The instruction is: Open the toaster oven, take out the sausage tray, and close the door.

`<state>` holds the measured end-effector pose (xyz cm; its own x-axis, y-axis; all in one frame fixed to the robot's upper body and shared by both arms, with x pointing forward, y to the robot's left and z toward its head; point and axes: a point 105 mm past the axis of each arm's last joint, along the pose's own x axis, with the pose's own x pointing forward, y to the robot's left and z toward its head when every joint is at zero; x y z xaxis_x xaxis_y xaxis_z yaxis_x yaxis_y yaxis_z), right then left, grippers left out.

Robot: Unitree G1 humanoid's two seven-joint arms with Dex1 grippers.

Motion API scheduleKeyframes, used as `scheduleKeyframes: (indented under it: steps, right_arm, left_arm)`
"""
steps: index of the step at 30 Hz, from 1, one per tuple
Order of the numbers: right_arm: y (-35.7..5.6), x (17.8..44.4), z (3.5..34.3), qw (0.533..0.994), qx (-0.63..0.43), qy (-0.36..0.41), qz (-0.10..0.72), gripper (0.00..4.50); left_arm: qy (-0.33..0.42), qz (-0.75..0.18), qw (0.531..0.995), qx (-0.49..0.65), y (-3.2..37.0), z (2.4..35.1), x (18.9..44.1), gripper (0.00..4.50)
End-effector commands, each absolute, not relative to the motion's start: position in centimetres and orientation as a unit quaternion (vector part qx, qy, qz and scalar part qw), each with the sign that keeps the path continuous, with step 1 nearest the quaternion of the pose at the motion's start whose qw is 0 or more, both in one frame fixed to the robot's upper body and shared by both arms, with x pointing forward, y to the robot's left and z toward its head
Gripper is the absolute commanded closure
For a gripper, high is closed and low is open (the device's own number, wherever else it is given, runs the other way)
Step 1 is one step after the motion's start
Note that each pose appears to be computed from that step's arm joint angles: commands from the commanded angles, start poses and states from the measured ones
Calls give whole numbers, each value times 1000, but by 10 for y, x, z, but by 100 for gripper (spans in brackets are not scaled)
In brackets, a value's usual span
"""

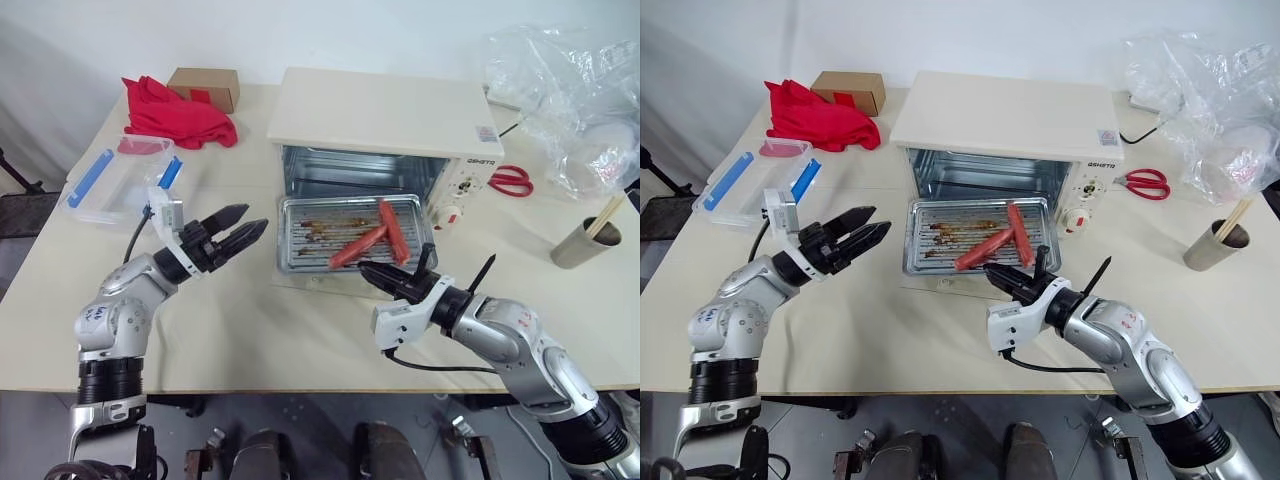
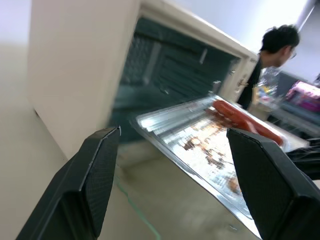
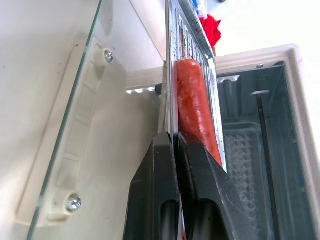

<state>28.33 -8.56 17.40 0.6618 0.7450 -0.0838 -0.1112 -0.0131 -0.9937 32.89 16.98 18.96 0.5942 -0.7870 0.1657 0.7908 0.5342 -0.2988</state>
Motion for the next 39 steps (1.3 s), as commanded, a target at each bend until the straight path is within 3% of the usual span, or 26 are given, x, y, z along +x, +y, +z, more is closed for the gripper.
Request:
scheduleKeyframes:
  steps: [1,7,12,17,20,30,33,35,39]
  right_arm:
    - [-80,271,193,641,-627,-300,326,449]
    - [-74,262,192,625,-616,-315,361,449]
    - [-68,259,192,602,-611,-327,396,449]
    - [-63,258,192,588,-607,-335,417,449]
    - [-62,259,192,584,-605,-336,424,450]
    - [-62,262,188,583,-599,-331,438,450]
    - [-60,262,188,587,-583,-325,459,450]
    - [-62,263,192,593,-573,-324,464,450]
    - [-62,265,199,594,-568,-333,463,358]
  left_arm:
    - [19,-455,867,-202,172,199,318,88]
    - [124,-438,833,-316,167,196,310,88]
    - [160,-456,776,-406,151,196,302,88]
    - [215,-441,750,-443,140,184,293,88]
    - [222,-423,740,-473,138,184,293,146]
    - [250,-420,735,-470,143,172,285,448]
    - [280,-466,696,-469,144,168,272,448]
    - [280,-459,698,-473,148,167,272,448]
    - [266,-440,702,-494,154,166,280,450]
